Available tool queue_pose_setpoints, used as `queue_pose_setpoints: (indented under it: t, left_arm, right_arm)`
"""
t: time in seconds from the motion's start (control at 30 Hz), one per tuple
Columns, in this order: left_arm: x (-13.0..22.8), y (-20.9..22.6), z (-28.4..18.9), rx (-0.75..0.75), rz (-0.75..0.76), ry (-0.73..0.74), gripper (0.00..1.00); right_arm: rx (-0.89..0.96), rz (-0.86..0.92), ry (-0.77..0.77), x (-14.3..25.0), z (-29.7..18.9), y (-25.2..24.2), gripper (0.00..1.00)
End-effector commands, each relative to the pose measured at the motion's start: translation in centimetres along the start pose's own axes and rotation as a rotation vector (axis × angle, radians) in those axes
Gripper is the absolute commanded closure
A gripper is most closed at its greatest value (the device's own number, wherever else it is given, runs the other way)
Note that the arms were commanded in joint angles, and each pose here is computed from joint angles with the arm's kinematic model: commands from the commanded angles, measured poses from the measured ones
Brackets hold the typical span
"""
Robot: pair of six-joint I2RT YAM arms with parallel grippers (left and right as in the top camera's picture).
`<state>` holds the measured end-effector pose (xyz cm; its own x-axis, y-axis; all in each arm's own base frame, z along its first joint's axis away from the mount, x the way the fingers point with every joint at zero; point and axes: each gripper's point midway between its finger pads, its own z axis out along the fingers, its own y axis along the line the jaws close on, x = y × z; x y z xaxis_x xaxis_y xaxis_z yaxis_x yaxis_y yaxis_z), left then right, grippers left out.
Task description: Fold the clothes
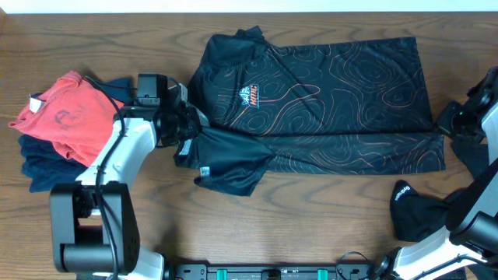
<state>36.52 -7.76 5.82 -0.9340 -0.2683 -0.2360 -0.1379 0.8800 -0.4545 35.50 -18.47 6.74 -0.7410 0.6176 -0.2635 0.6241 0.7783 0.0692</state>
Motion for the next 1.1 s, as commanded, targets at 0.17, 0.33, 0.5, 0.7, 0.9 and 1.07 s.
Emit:
queue_pose_setpoints:
  t: [0.17,0.33,0.5,0.7,0.9,1.07]
  left_arm:
    - [-1.2,1.3,0.1,-0.067,-0.025,-0.048,0.94]
    - [-1.4,1.3,0.1,-0.064,-0.022,-0.056,0.62]
    - [1.4,1.2,0.2,-0.052,-0.06,0.06,0.51]
    - [6.5,0.1,0.0,-0.043,-0.025,0.255,0.51]
    - [9.2,-3.0,1.0,-0.025,0.171,0.325,0.45]
    - [10.8,-4.9,2.0,-0.065,0.304,0.334,0.41]
  right_arm:
    - [-0.017,0.005,-0.068,-1.4,-0.5,0.6,0.96]
    - [-0.022,-0.003,-0.084,-1.7,-0.6,0.9,0.77]
    - [0.025,-0.005,-0.002,0.4,-0.4,-0.1,0.68]
    - [0.057,-0.005,0.104,4.1,1.3,-1.1,0.69]
    - [0.062,-0.004,0.144,8.2,4.8,-1.9,0.72]
    - [0.064,-0.004,0.155,9.7,6.0,-2.3,0.72]
